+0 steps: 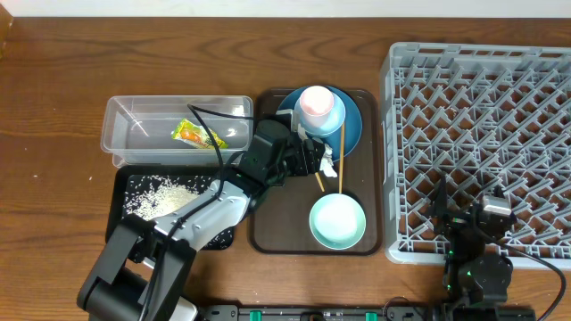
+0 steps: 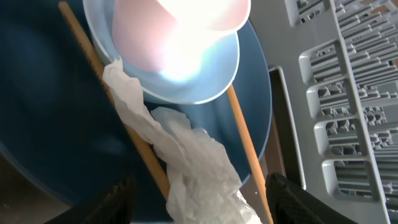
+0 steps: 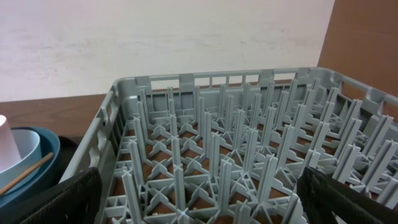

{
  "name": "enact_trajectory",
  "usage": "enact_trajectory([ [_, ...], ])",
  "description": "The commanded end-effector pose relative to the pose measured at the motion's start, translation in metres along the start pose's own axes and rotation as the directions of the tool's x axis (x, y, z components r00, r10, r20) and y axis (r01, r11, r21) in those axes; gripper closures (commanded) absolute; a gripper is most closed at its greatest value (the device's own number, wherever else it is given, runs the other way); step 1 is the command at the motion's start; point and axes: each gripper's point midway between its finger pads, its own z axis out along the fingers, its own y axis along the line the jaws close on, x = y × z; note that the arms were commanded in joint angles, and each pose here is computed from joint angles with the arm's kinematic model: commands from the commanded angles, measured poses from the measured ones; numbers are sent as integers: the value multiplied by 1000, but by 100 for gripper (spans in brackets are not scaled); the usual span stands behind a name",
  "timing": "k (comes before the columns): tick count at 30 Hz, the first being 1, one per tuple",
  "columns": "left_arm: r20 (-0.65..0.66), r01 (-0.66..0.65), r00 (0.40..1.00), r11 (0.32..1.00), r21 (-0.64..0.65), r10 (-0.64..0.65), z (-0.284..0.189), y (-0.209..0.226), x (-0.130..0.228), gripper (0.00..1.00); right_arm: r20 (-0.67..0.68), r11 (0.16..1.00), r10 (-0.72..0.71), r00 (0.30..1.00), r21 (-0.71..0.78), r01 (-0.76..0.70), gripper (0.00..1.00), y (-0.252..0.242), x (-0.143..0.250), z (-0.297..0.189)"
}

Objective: Sort waste into correct bins and load items into the dishwasher rack
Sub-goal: 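Move the left gripper to the white tissue on the blue plate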

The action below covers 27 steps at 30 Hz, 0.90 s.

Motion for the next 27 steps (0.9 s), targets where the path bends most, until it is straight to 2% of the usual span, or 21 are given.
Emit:
enact_trajectory([
  [1, 2, -22, 1000, 1000, -6, 22, 4, -2, 4, 31, -4, 1000, 16, 1000, 4, -16, 1, -1, 2, 0],
  [7, -12, -53, 998, 998, 14, 53, 7, -16, 15, 31, -4, 1000, 16, 1000, 4, -16, 1, -1, 2, 0],
  [13, 29, -77, 997, 995, -61, 79, 8, -11, 15, 31, -4, 1000, 16, 1000, 4, -16, 1, -1, 2, 0],
  [27, 23, -76, 997, 995, -71, 78, 9, -9, 17, 32, -4, 1000, 16, 1000, 4, -16, 1, -1, 2, 0],
])
